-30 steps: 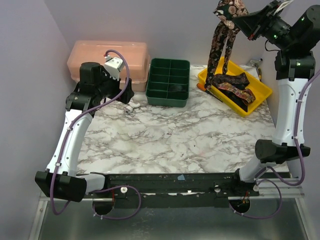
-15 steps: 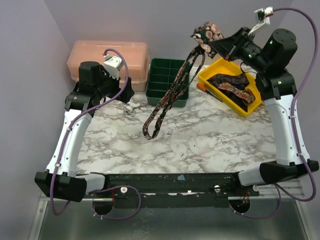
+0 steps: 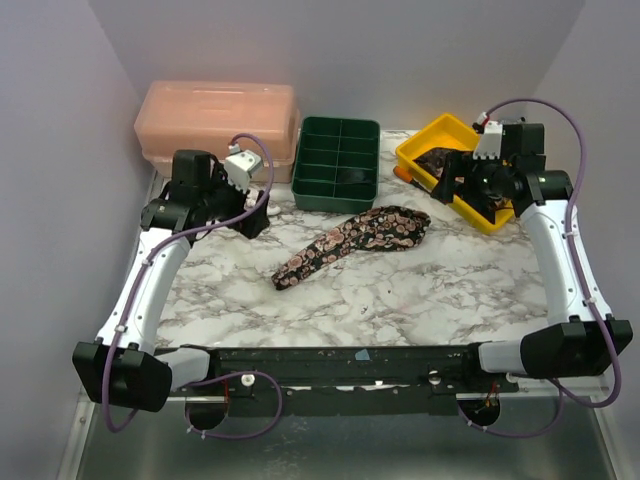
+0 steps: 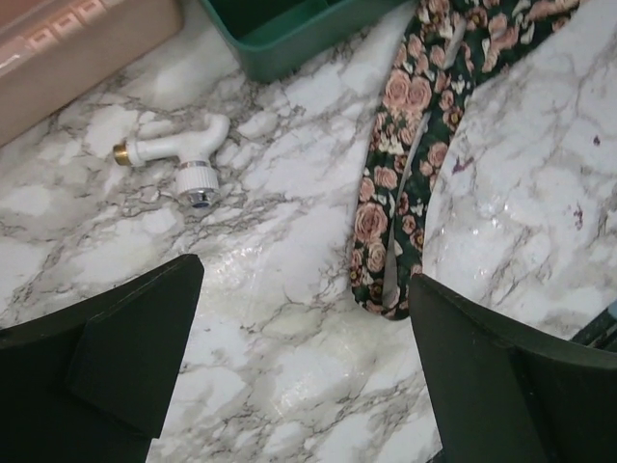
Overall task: Roll the ties
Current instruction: Place the tie at the center of the board.
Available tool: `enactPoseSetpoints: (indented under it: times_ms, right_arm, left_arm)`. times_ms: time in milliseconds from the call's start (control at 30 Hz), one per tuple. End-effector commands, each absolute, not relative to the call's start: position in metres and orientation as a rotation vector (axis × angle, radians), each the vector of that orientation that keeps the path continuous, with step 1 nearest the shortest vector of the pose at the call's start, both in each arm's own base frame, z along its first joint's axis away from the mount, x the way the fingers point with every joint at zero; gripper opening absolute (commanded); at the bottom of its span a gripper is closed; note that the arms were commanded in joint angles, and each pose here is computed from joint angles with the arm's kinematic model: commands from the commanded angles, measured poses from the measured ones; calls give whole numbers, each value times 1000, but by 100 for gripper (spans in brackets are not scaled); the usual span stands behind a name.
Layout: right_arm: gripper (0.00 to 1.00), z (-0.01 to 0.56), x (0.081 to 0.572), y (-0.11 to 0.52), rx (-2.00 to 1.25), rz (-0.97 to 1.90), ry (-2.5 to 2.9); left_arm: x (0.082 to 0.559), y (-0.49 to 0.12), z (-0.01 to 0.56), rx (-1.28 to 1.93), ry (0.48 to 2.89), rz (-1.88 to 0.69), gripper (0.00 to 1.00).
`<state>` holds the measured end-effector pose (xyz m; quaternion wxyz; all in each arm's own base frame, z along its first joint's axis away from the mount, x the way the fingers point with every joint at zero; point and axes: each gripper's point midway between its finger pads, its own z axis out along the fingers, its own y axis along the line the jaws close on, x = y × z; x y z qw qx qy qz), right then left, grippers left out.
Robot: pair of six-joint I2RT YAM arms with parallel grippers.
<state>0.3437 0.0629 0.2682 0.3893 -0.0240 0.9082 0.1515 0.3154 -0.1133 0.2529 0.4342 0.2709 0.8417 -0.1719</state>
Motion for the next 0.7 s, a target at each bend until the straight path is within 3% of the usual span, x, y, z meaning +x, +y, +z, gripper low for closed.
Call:
enactPoseSetpoints:
  times_ms: [0,167,333,667]
  right_arm:
    - [88,236,326,70,-468,395,2368]
    - [79,184,318,69,-708,409,2416]
    - [76,154,326,84,-801,443,2428]
    - [74,88,328,123,-1074,263,2374]
  left_arm:
    - [280,-127,224,973,2073,-508,99]
    - [241,-141,173,1304,2067,-479,98]
    - [211,-151,121,1577,2028,-399,98]
    - [246,-157,81,1590,2049,-183,92]
